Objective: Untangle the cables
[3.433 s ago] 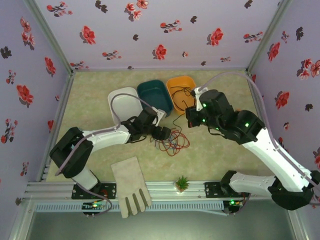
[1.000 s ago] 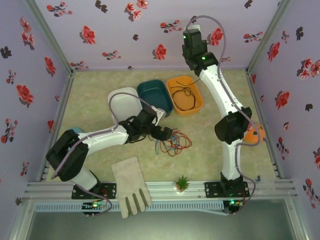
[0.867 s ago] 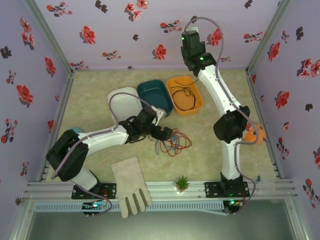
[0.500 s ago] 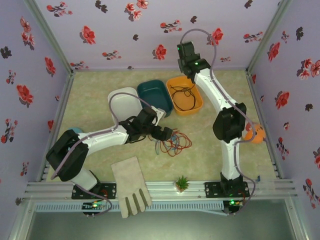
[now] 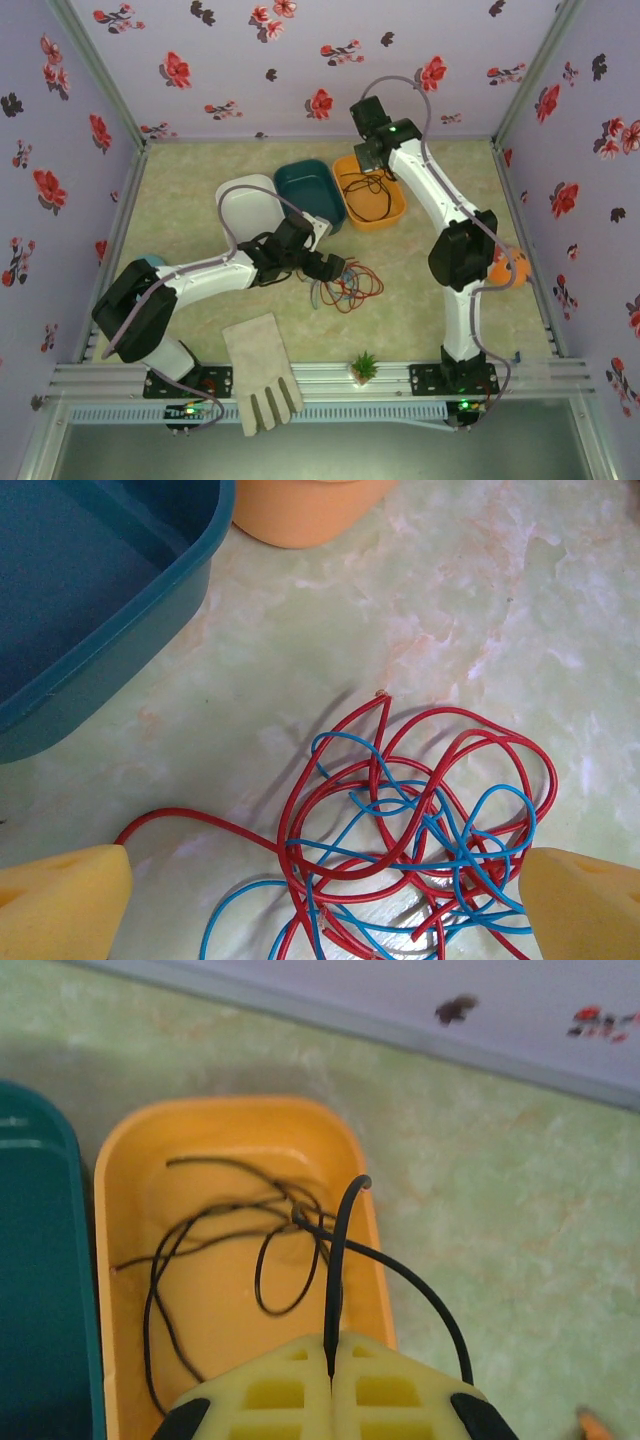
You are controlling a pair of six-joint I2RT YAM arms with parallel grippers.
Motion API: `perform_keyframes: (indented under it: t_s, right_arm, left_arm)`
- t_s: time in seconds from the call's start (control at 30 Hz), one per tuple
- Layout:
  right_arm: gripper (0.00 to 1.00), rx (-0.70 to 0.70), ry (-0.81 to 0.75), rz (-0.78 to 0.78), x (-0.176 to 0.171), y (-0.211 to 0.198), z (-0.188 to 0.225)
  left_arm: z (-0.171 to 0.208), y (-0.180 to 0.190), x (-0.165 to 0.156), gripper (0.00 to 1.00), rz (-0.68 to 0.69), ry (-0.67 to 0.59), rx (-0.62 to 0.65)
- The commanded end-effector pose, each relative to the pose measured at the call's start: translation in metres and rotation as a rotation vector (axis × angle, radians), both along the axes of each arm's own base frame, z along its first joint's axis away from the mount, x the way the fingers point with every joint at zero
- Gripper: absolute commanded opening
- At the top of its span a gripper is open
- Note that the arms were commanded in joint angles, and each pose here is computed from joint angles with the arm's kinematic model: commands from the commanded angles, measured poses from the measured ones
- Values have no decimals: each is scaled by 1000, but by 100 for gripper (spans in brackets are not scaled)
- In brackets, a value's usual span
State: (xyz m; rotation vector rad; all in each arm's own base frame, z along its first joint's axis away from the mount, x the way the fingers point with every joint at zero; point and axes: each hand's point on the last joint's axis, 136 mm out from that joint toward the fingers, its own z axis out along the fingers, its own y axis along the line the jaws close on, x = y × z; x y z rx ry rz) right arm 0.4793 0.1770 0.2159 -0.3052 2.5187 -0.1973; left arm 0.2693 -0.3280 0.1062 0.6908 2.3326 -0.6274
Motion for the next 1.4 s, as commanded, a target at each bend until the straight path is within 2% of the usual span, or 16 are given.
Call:
perform_keyframes:
  t_s: [0.0,0.27,0.8,1.03,1.2,1.37]
  right_arm:
    - [0,29,142,-4,-22,0,-18]
    - [0,24,248,14,-17,8,-69]
    - [0,80,245,-62,8,22,-144]
    - [15,137,265,-70,4,30,-147]
    - [29,173,238,-72,-4,30,-124]
    - [34,210,204,-77,-13,29,-101]
  left_arm:
    - [2,0,1,100,5,-5,8]
    - [2,0,1,100,8,-1,7]
    - [-6,1,0,100,12,12,9]
    - [-7,0,0,100,14,18,8]
    - [-4,-1,0,100,14,13,4]
    - [-2,-1,1,100,12,11,4]
